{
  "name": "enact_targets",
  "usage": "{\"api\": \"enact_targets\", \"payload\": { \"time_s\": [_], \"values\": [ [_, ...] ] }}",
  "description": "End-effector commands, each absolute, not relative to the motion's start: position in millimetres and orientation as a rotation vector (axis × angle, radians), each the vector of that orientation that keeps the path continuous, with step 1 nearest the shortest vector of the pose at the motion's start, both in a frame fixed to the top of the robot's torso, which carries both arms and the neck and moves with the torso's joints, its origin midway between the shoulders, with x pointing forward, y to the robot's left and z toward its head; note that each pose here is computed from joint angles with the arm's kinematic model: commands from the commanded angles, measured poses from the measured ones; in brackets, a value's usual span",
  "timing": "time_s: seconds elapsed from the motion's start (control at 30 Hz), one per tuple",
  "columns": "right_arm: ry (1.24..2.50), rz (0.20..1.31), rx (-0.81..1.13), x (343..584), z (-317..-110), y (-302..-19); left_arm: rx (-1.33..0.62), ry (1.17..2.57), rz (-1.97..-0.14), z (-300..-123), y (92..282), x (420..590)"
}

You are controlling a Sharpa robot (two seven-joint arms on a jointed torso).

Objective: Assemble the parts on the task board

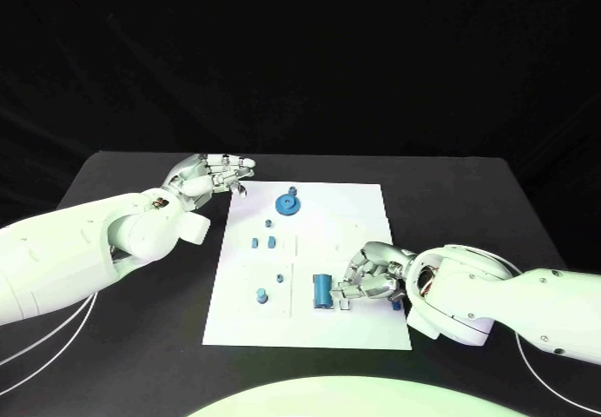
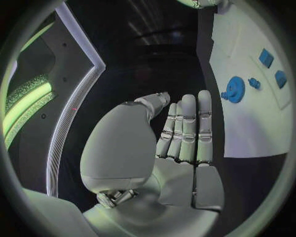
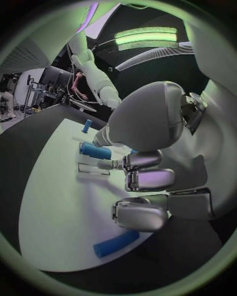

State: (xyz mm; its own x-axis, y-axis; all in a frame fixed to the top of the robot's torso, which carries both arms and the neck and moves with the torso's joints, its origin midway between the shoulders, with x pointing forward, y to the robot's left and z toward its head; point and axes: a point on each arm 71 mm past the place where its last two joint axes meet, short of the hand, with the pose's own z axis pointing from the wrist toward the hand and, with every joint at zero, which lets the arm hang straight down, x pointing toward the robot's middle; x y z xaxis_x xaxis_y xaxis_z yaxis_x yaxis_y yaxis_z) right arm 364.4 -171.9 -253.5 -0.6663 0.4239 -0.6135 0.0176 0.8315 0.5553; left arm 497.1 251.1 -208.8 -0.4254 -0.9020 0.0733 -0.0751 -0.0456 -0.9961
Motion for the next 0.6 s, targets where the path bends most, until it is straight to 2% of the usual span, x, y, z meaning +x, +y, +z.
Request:
{"api": "enact_targets", "payload": {
  "time_s": [0.03,0.27,0.6],
  "values": [
    [2.163,0.67,0.328,366.3,-248.5,-182.1,-1.058,1.549,-1.567,-207.8,249.8,496.5],
    [2.107,0.634,0.383,368.7,-235.8,-209.1,-1.059,1.546,-1.563,-207.8,251.5,496.5],
    [2.115,0.496,0.362,363.8,-231.4,-254.8,-1.058,1.548,-1.567,-207.6,249.3,496.2]
  ]
}}
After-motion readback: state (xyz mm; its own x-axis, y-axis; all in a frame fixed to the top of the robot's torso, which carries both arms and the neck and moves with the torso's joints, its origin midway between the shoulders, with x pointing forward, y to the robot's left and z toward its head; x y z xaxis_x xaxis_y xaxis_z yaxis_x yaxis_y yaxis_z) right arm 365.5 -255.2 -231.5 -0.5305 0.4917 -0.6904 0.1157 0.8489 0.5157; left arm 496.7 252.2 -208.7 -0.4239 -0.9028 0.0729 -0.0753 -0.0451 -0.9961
